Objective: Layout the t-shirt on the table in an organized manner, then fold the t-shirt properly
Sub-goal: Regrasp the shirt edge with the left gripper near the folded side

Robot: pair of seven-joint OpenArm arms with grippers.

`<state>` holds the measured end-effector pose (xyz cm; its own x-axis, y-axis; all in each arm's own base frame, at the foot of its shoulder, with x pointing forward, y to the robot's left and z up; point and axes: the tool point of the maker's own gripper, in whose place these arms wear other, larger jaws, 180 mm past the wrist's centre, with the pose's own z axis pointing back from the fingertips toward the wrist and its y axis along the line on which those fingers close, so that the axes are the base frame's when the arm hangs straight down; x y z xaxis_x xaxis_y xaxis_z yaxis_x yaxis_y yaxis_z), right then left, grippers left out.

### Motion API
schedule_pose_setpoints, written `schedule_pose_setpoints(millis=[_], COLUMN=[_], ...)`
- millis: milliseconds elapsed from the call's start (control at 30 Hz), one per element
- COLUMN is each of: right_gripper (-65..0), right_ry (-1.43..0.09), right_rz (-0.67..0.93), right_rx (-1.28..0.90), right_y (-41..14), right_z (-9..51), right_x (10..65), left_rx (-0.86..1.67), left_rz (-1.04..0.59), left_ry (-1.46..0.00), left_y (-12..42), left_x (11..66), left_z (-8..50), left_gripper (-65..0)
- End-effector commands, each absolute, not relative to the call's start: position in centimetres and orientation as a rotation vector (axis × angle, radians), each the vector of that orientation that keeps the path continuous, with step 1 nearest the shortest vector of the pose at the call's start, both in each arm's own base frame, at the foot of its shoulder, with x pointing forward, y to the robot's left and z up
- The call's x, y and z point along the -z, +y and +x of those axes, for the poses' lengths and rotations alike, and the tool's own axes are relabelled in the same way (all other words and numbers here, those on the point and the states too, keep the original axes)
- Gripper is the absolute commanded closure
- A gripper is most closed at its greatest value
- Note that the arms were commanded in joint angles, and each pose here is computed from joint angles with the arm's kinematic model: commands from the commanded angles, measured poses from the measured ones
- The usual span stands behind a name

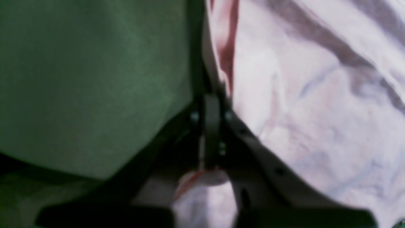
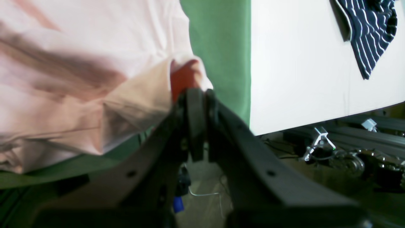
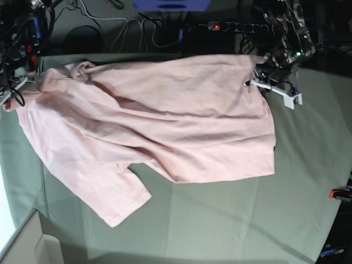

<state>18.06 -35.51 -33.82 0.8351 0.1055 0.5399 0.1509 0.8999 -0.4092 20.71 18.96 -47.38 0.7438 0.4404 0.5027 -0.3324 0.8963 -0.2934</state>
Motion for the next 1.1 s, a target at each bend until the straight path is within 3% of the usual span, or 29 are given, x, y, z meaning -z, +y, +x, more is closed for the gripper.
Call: schedule_pose_setpoints(millis=[0,400,700,767,933,967,1067], right_gripper=[0.0,0.0,0.0,0.0,0.0,0.0,0.0], right_ry=[-0.621,-0.628,-0.625,-0.625,-0.623,-0.623,-0.622], right_rz=[-0.484,-0.462,-0.458,-0.458,-0.458,-0.458,-0.458], right_rx=[0.022,-0.015,-0.018,-0.018,-0.018,-0.018,-0.018], right_y=[-36.0,-34.9,-34.8,-34.8,-34.8,-34.8,-34.8], right_z=[18.6,19.5,19.5,19.5,19.4,19.4,19.4], right_x=[32.7,32.9,33.0,33.0,33.1,33.1,33.1], left_rx=[-0.421,-0.399,-0.358,-0.358,-0.361,-0.361,-0.360], left_rz=[-0.180,-0.110,-0.128,-0.128,-0.130,-0.130,-0.128], left_ry=[-0.585,-0.673,-0.614,-0.610,-0.602,-0.600,-0.599], left_y=[19.2,21.3,20.4,20.4,20.3,20.3,20.3], left_x=[47.4,43.6,42.9,43.0,43.2,43.2,43.2], left_z=[20.2,19.5,19.1,19.0,18.7,18.6,18.6], left_gripper=[-6.4,-8.5,-8.9,-12.9,-42.7,-45.8,-42.8])
